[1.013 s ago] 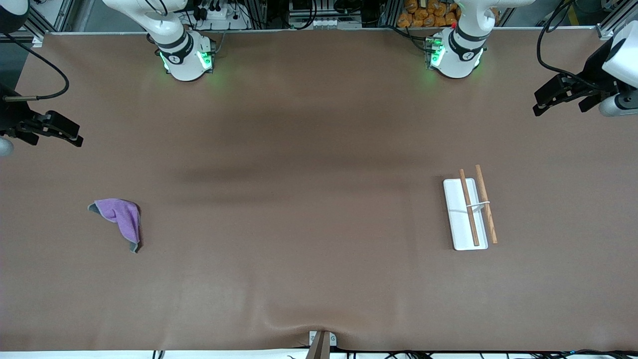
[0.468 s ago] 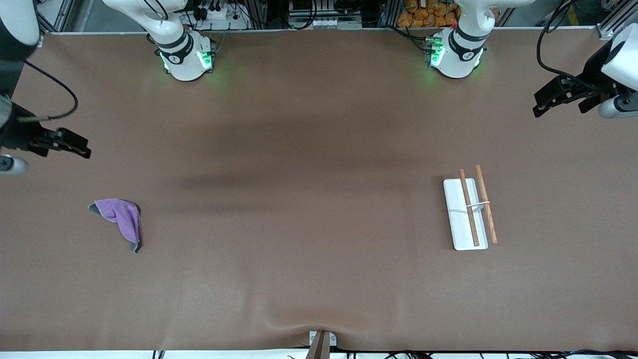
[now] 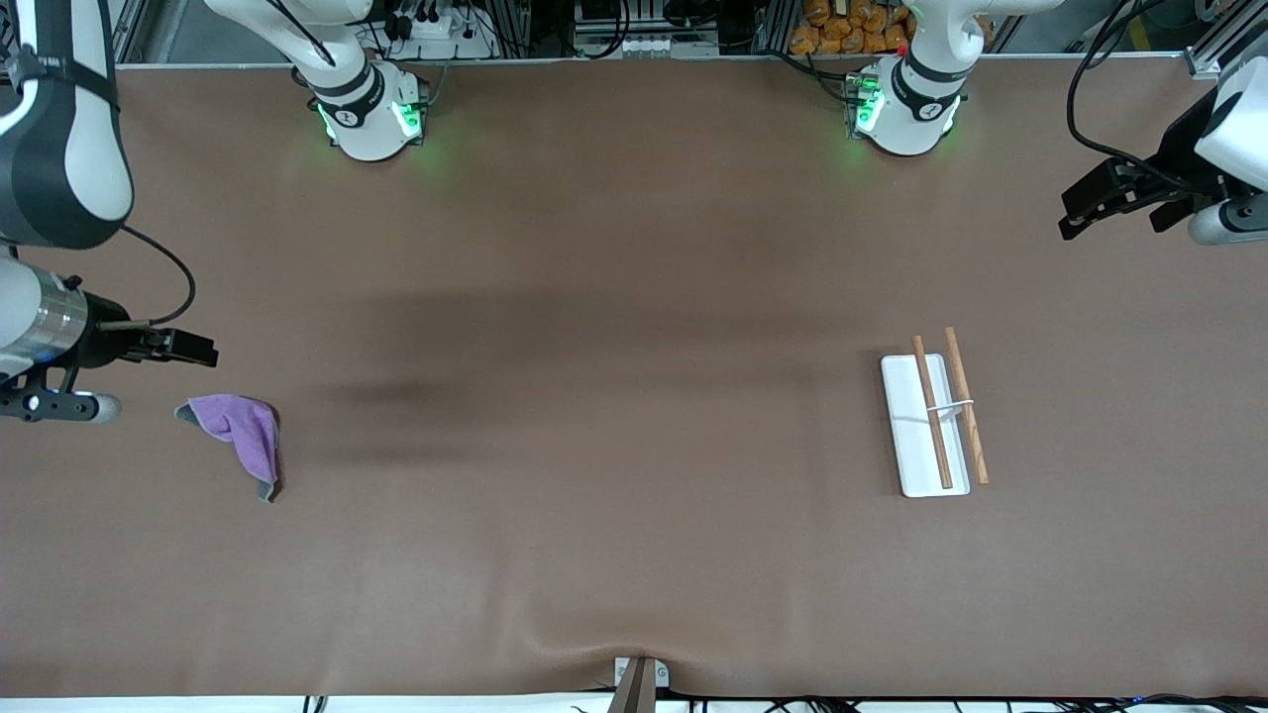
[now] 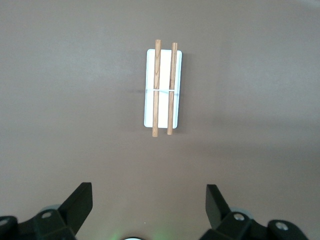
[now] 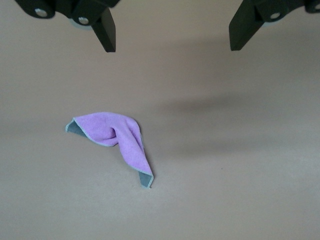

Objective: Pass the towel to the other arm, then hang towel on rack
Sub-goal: 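Move the right gripper down to the purple towel, then close the right gripper on the towel corner while the left gripper lowers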

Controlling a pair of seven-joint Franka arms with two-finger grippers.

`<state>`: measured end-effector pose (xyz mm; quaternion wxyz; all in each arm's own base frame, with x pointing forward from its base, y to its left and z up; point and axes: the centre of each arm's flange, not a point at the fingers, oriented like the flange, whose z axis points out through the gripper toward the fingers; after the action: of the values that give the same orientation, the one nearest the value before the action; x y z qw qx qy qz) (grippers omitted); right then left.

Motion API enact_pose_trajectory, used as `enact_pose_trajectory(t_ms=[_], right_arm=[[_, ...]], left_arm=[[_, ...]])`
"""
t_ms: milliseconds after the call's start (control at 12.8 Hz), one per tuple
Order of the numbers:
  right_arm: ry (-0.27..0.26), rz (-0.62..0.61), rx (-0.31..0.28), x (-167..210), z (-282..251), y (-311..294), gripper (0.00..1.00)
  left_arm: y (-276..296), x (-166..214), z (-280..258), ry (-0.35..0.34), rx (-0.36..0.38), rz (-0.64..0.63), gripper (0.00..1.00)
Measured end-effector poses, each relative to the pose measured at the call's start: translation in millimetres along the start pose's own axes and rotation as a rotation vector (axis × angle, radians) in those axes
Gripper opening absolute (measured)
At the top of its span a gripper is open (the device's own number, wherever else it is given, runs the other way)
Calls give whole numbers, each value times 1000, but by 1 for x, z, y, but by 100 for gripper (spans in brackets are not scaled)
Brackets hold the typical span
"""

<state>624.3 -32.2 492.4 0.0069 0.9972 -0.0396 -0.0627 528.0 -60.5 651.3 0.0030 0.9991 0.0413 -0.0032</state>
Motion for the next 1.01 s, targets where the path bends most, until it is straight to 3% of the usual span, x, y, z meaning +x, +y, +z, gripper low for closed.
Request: enact_pose_trajectory(t_ms=[312, 779, 1013], right_arm=[[-8, 3, 3, 6, 12, 13, 100], [-59, -14, 14, 40, 95, 50, 100], [-17, -37, 21, 46, 139, 89, 100]], left_arm=[[5, 15, 25, -45, 6, 7, 100], [7, 30, 51, -91, 11, 10, 100], [11, 33, 56, -97, 12, 19, 100]])
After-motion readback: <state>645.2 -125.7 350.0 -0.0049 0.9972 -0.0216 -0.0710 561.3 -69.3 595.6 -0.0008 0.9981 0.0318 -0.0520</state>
